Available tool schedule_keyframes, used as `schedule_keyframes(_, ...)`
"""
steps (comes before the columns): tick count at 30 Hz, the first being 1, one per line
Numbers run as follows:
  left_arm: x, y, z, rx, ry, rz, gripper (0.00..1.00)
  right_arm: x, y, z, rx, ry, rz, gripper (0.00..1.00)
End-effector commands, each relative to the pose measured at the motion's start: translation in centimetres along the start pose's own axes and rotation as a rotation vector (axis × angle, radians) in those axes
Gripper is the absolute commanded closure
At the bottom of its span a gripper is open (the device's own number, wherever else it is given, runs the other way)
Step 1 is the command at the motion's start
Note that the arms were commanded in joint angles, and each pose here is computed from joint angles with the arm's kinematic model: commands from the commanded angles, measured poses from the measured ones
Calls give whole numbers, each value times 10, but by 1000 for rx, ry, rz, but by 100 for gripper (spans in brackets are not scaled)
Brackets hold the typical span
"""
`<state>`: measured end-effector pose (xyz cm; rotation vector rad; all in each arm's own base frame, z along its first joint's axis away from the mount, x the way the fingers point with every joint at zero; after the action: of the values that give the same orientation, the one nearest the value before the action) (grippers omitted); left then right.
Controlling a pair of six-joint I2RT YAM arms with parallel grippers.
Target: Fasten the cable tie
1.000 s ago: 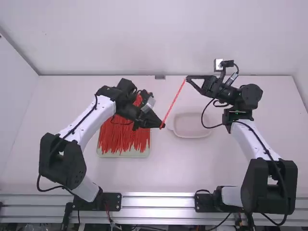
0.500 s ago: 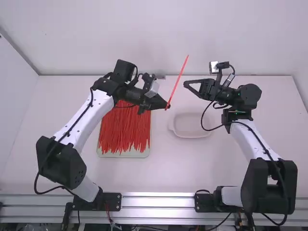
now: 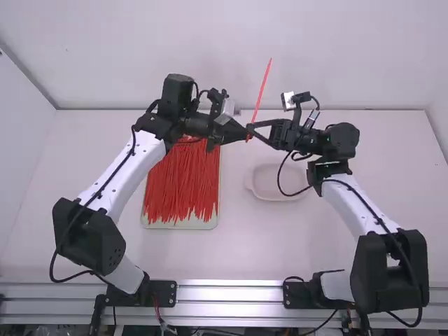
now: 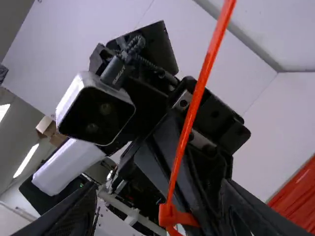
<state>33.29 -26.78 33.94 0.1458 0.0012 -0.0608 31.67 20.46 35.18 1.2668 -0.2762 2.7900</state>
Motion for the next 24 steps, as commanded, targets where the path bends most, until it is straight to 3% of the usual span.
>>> schedule_keyframes(1,-9,-2,14,-34,16,-57,98,13,-3,10,-25,60,12,35)
schedule_keyframes(4,-10,-2,12,-29,30,-55,98,12,-4,11,-38,57,8,41)
schedule_keyframes(7,-10,-2,10,-25,47,-56,98,11,-1,14,-46,58,1,53)
schedule_keyframes(9,-12,-2,9,-22,55,-59,98,10,0,14,-47,58,-2,68)
schedule_keyframes(10,-12,-2,7,-19,47,-61,98,10,0,14,-47,59,-2,82)
schedule_keyframes(12,-14,-2,5,-16,35,-63,98,11,-2,13,-41,58,3,100)
schedule_keyframes(17,-15,-2,4,-16,49,-69,98,12,-2,12,-36,68,7,100)
schedule_keyframes(19,-14,-2,4,-15,53,-67,81,12,-2,11,-34,76,6,100)
schedule_keyframes(20,-14,-2,4,-15,52,-67,2,12,-2,11,-30,82,7,100)
schedule_keyframes(24,-14,-2,4,-14,54,-66,1,9,-1,8,-16,70,2,100)
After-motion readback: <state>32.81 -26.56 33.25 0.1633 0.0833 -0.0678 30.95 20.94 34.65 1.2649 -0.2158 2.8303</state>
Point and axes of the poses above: each hand's point on the last joint's axis, 136 mm out from that joint toward the fingers, its own y axis back along the fingers, its own x axis along the line the jaws close on, z = x × y, the point moved 1 cm from there along y, back along the fingers, and after that the axes turned 2 degrees about y, right-handed, at the moved point
